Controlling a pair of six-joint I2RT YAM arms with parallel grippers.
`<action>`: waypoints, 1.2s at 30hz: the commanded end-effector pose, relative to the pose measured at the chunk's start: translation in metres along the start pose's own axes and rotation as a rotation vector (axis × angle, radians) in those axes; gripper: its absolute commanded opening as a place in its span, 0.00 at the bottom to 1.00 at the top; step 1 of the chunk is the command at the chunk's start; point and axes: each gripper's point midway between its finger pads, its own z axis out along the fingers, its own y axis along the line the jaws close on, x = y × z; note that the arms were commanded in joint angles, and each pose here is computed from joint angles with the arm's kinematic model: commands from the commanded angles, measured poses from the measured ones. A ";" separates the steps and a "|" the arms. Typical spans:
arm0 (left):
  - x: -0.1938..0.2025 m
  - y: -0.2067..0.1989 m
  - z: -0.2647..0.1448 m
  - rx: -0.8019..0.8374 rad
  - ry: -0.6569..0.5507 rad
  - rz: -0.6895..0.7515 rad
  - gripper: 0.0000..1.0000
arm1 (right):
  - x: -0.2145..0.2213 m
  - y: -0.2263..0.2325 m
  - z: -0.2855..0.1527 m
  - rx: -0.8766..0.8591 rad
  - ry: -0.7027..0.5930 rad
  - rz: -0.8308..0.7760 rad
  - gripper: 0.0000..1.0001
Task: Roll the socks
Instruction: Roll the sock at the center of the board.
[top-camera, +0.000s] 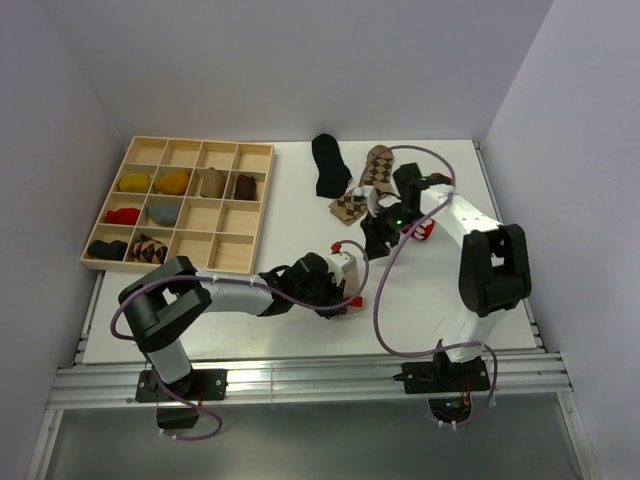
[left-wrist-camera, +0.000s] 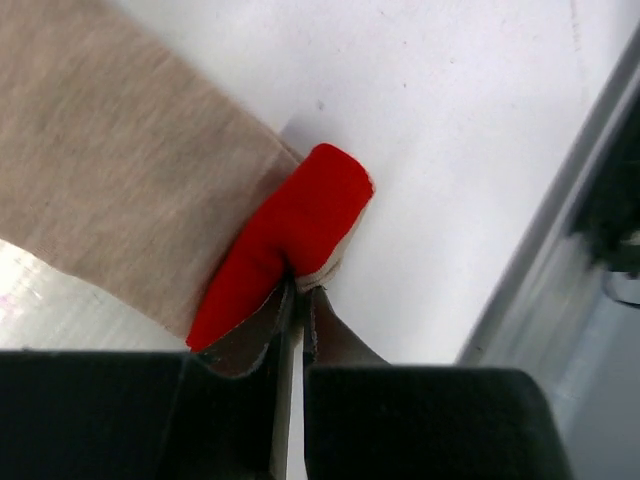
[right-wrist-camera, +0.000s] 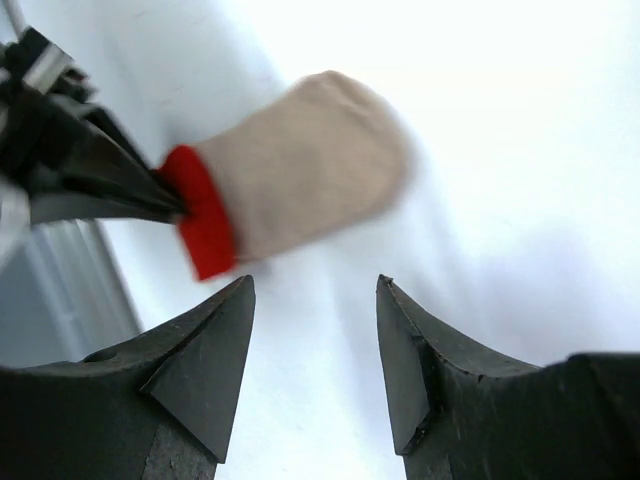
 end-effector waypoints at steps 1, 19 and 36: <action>0.065 0.004 -0.014 0.035 0.272 -0.258 0.00 | -0.014 -0.023 -0.032 0.133 -0.145 -0.003 0.59; -0.003 -0.013 -0.022 0.282 0.434 -0.826 0.00 | 0.023 0.058 0.007 0.318 -0.167 -0.619 0.71; 0.010 0.033 -0.015 0.181 0.442 -0.863 0.00 | 0.039 0.085 0.067 0.313 -0.082 -0.851 0.74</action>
